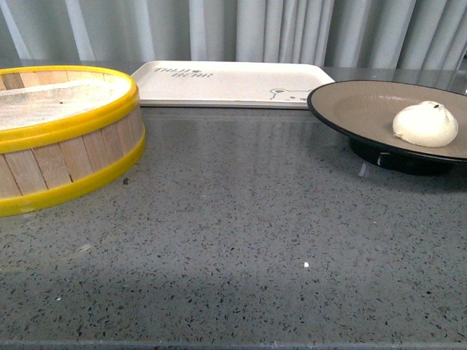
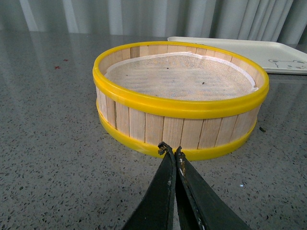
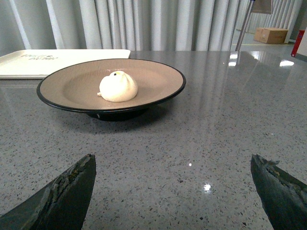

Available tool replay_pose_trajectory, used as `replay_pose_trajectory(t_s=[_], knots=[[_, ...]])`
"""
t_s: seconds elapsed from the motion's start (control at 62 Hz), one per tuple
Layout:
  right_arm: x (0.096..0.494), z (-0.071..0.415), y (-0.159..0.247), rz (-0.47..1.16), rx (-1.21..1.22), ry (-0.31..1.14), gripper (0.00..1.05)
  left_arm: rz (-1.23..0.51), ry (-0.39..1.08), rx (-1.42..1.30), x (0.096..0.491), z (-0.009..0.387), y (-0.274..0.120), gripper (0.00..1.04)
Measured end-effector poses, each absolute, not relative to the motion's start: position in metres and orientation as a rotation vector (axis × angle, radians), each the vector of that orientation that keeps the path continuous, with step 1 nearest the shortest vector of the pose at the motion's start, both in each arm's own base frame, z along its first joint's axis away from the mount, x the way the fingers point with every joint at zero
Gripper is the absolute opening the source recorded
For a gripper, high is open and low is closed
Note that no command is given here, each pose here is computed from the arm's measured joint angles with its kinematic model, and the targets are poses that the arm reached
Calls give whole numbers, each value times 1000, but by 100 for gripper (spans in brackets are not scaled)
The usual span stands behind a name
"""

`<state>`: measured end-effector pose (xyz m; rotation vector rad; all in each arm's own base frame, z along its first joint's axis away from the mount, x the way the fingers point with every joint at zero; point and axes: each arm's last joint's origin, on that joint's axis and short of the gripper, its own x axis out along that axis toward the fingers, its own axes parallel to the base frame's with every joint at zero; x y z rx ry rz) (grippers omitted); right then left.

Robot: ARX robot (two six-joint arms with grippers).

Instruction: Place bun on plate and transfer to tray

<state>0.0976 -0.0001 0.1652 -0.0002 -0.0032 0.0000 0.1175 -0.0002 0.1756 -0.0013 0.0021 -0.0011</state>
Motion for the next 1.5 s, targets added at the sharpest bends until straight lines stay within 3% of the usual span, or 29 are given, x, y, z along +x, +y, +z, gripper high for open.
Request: replay_pose_trajectory(t_s=[1.112, 1.225, 1.499], knots=[[98, 165, 0, 0, 0, -3, 96, -1, -23, -2, 96, 172, 0, 4], [98, 165, 0, 0, 0, -3, 96, -1, -23, -2, 96, 172, 0, 19], [98, 165, 0, 0, 0, -3, 96, -1, -23, -2, 96, 172, 0, 65]])
